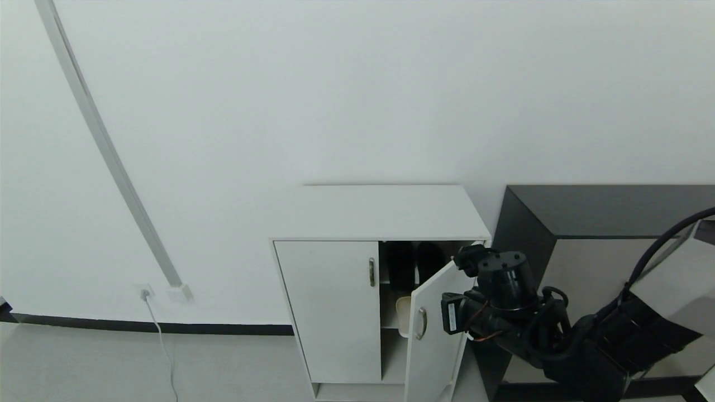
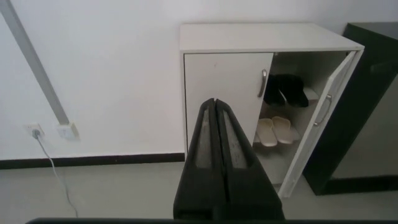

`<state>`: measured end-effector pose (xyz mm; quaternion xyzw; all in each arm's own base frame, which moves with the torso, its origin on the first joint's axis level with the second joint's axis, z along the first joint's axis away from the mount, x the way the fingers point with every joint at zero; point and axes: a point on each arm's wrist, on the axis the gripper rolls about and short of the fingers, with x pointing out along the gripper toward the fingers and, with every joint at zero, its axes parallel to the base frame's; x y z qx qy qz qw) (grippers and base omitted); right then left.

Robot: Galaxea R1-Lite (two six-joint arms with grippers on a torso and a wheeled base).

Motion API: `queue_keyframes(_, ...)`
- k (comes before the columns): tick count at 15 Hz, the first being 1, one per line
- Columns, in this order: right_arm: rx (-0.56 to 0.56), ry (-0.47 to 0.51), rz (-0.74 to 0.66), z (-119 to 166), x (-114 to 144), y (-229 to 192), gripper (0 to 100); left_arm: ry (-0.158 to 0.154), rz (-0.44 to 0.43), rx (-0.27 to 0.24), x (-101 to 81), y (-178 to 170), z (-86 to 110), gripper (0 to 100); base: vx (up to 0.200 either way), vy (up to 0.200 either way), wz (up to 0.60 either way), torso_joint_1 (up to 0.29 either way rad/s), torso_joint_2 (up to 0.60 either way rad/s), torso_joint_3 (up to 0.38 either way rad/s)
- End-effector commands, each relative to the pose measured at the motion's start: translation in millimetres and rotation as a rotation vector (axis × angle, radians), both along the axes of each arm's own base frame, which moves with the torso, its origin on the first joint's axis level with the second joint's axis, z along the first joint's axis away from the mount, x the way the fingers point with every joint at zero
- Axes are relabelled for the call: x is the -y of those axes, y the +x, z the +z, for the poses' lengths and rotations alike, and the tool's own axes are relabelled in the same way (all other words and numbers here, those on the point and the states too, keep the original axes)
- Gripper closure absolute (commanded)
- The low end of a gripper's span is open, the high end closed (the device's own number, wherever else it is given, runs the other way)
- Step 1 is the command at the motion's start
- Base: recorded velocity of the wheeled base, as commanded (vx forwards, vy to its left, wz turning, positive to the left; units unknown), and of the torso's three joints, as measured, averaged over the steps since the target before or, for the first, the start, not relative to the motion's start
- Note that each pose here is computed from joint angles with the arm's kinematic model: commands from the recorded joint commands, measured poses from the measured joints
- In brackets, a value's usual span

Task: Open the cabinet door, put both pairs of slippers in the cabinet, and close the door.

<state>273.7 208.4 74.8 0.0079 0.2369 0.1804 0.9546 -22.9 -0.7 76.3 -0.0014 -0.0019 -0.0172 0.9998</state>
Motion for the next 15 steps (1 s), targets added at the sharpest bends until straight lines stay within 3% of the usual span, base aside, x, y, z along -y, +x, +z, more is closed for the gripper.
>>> queue_keyframes(1, 0.004, -0.001, 0.002, -3, 2, -2, 100, 0.001, -0.001, -0.002, 0.0, 0, -0.2, 100, 0.0, 0.0, 0.0, 0.0, 0.0, 0.0)
queue_keyframes(6, 0.029, -0.061, 0.024, -5, 23, -24, 100, 0.0, -0.004, -0.002, 0.0, 0, -0.2, 100, 0.0, 0.0, 0.0, 0.0, 0.0, 0.0)
queue_keyframes(8, 0.0, -0.08, 0.027, -14, 29, -33, 100, 0.0, -0.004, -0.002, 0.0, 0, -0.2, 100, 0.2, 0.0, 0.0, 0.002, 0.0, 0.005)
queue_keyframes(12, -0.017, -0.093, 0.034, -30, 26, -32, 100, 0.0, -0.005, -0.002, 0.1, 0, -0.2, 100, 0.2, 0.0, 0.0, 0.006, 0.0, 0.005)
queue_keyframes(15, -0.032, -0.106, 0.043, -41, 19, -26, 100, 0.0, -0.004, -0.002, 0.0, 0, -0.2, 100, 0.0, 0.0, 0.0, 0.0, 0.0, 0.0)
